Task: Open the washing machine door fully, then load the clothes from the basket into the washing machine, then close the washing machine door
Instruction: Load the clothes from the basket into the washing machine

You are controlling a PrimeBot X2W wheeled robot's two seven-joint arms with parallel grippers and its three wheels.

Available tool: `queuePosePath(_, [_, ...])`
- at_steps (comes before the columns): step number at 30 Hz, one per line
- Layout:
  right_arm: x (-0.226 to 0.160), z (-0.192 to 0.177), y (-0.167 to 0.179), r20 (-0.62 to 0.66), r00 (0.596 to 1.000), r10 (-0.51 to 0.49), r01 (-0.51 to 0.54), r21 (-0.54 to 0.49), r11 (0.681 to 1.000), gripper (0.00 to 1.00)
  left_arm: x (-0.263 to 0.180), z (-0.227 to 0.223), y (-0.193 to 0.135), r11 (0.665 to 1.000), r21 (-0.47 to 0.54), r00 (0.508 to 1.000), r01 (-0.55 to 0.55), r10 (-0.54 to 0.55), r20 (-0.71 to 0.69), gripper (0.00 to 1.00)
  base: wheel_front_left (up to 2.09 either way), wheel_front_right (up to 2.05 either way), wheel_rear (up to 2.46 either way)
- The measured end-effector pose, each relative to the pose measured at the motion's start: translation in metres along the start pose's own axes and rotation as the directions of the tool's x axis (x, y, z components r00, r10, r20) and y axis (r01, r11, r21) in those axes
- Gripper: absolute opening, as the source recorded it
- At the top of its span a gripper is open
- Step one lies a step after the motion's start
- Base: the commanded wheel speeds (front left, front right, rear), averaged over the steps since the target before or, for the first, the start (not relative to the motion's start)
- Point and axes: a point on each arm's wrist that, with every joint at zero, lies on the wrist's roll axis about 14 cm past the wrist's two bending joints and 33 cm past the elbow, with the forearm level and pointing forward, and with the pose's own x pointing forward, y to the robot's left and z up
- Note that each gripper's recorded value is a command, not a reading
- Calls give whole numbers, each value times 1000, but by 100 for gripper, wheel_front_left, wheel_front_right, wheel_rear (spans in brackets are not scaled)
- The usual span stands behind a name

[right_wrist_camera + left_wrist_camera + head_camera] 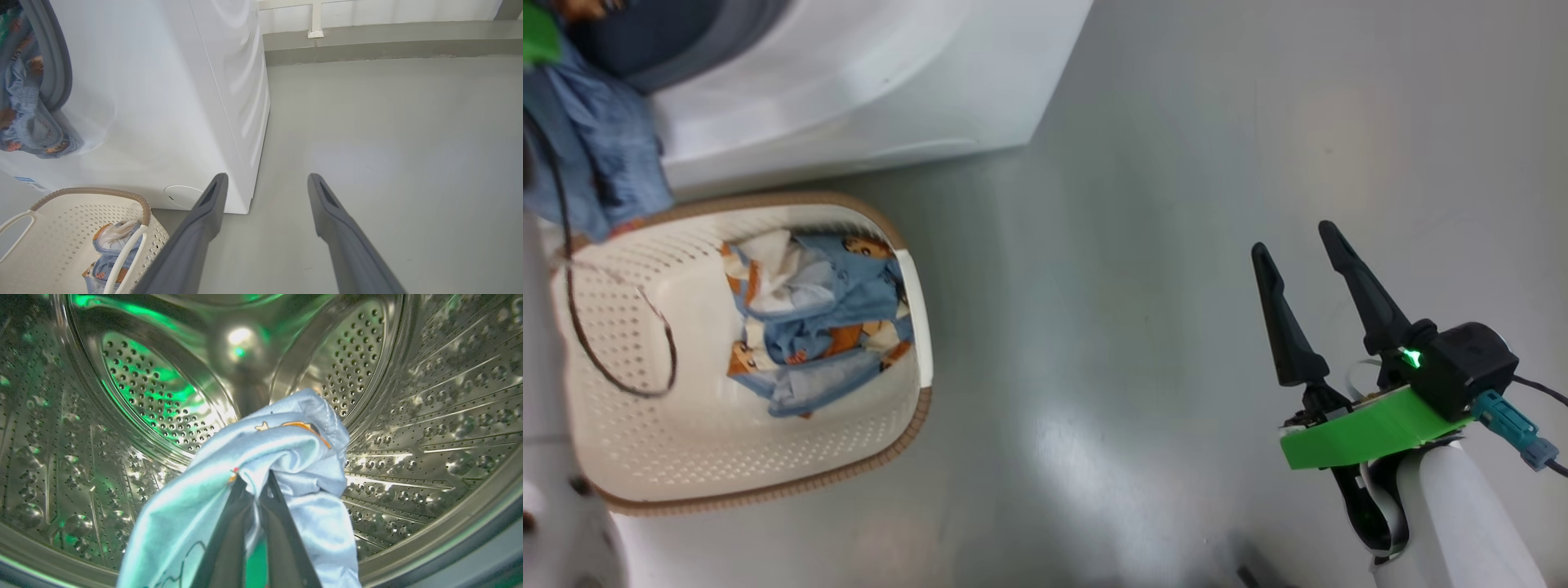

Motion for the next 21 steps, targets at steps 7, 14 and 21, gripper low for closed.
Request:
queuePosePath(7, [5, -26, -2, -54, 998, -8, 9, 31, 999, 100, 28, -46, 6, 1000, 27, 978, 14, -8, -208, 0, 0, 0, 0])
queuePosePath(14, [12, -45, -7, -89, 996, -20, 24, 40, 999, 100, 45, -80, 5, 998, 42, 951, 45, -30, -307, 0, 0, 0, 0])
queuePosePath(21, [24, -64, -7, -112, 994, -17, 23, 54, 998, 100, 72, -75, -6, 995, -18, 959, 96, -97, -268, 0, 0, 0, 0])
